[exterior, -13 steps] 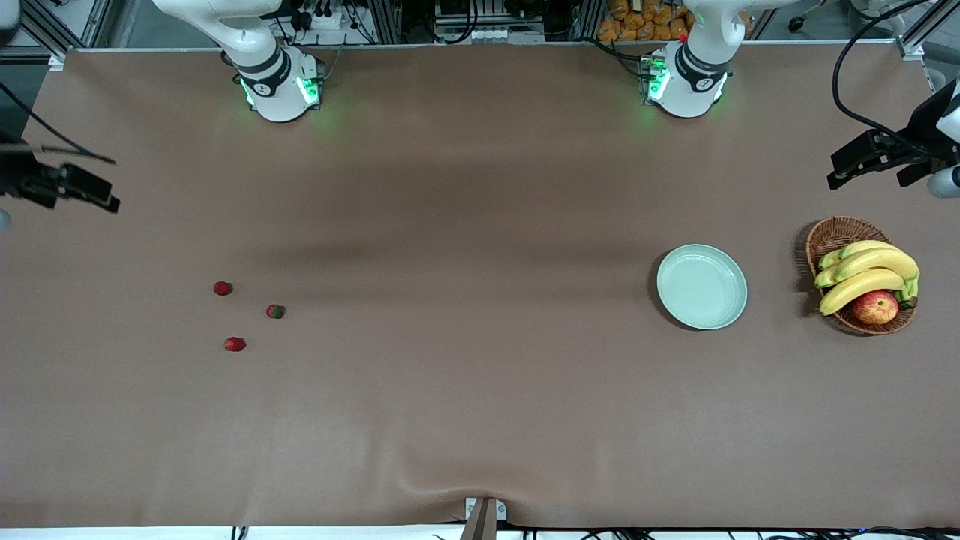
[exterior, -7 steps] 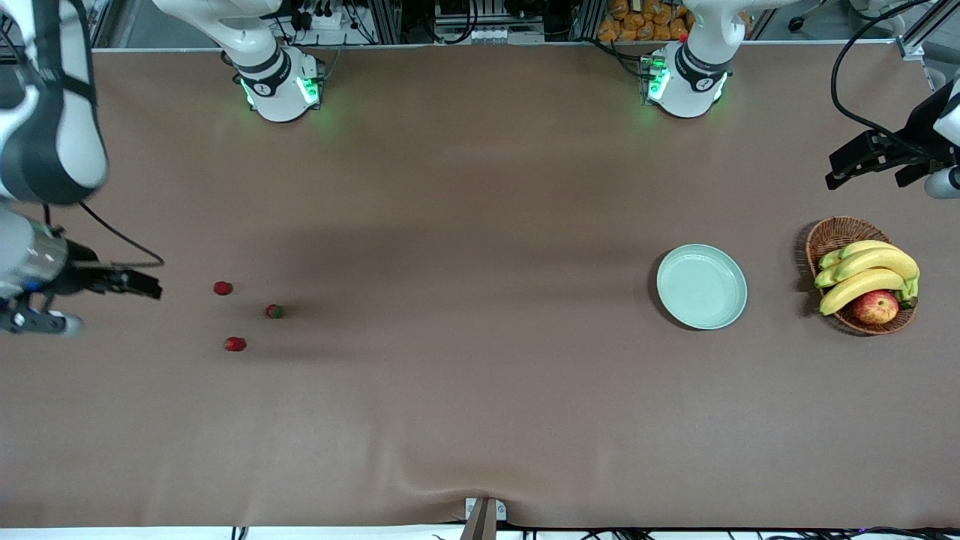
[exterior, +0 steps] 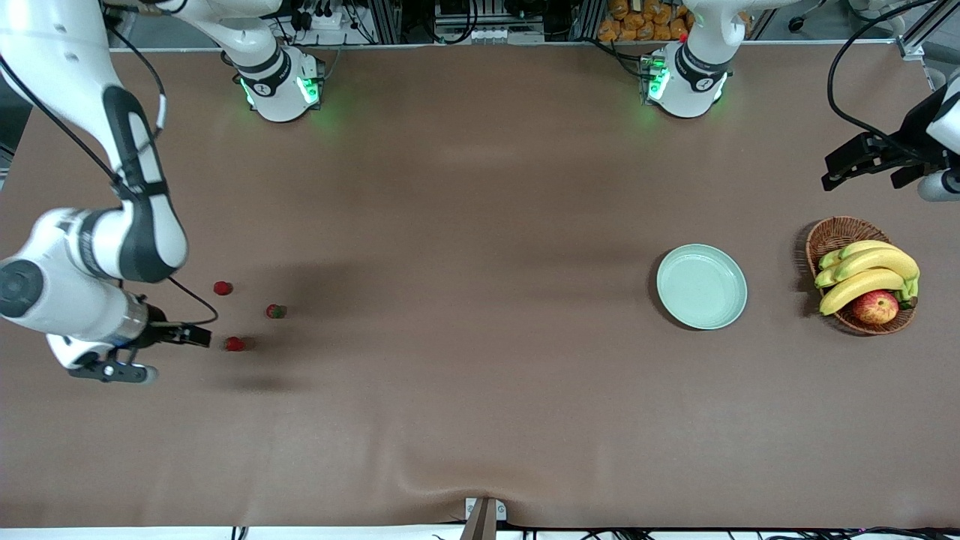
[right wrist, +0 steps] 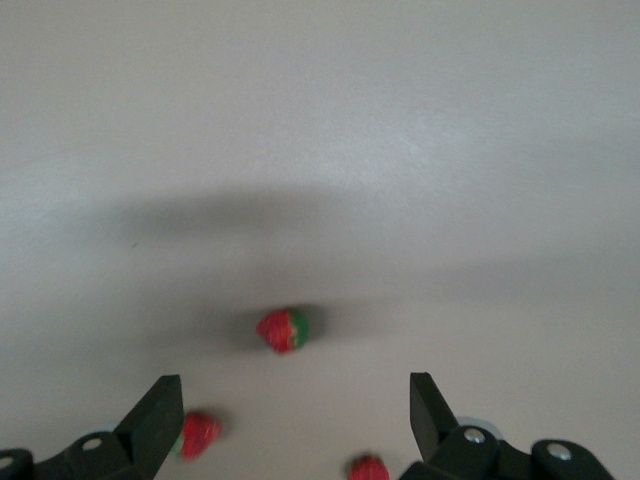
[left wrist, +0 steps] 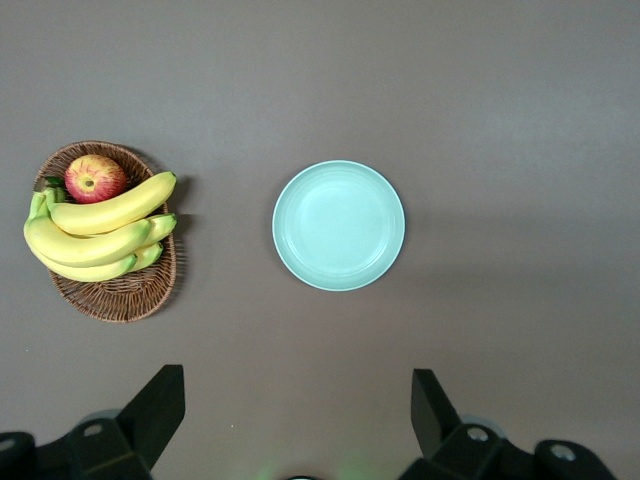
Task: Collect all strawberries into plate
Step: 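Reach the open right gripper down toward the three strawberries, then grasp a strawberry with the right gripper while the left gripper moves inward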
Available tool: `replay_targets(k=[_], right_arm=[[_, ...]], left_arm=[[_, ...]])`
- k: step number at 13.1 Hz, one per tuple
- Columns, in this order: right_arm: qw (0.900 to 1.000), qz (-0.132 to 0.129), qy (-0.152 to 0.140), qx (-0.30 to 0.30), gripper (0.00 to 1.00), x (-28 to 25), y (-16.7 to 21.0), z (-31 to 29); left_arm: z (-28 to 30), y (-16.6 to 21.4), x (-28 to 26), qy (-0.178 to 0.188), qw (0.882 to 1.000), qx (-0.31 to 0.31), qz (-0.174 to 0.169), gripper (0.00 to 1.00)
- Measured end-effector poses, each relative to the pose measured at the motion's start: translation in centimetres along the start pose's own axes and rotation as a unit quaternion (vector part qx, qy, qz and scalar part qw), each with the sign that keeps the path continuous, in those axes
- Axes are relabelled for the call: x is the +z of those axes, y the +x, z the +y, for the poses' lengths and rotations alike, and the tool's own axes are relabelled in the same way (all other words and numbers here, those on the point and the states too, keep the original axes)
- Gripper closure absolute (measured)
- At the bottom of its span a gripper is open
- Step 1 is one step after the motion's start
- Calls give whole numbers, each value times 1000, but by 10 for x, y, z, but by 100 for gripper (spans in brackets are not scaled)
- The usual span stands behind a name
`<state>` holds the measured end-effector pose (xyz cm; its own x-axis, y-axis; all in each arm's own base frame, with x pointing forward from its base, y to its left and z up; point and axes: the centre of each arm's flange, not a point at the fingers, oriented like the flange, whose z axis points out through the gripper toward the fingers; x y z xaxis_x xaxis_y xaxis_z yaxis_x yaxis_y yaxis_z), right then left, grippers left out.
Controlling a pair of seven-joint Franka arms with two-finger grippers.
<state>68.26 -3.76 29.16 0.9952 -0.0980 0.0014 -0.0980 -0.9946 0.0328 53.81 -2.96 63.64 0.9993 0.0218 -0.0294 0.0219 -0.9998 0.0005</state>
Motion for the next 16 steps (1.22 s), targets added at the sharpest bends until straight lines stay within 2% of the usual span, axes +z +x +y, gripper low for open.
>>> replay_targets(k=[4,8,9,10,11,13,14,16], right_arm=[[1000,3,-4,-2,0,63,4,-3],[1000,-4,-5,-10,0,91,1,-15],[1000,-7,-5,-11,4,95,0,-17],[1000,-10,-5,-11,15,98,-1,-17],[1000,-13,-5,-12,15,101,-2,-18],[1000,-23,-6,-14,30,108,-7,-21],[999,-28,-6,-15,31,112,-10,-22],[999,-33,-5,-16,53,115,-13,-24]], left_arm=[[12,1,5,0,1000,11,-4,0],[26,7,17,0,1000,24,-13,0],[30,10,23,0,1000,27,-15,0],[35,15,29,-1,999,30,-16,0],[41,19,35,-2,999,34,-16,0],[51,27,45,-4,999,42,-11,0],[54,30,48,-5,999,43,-8,0],[54,34,51,-6,999,44,-4,0]])
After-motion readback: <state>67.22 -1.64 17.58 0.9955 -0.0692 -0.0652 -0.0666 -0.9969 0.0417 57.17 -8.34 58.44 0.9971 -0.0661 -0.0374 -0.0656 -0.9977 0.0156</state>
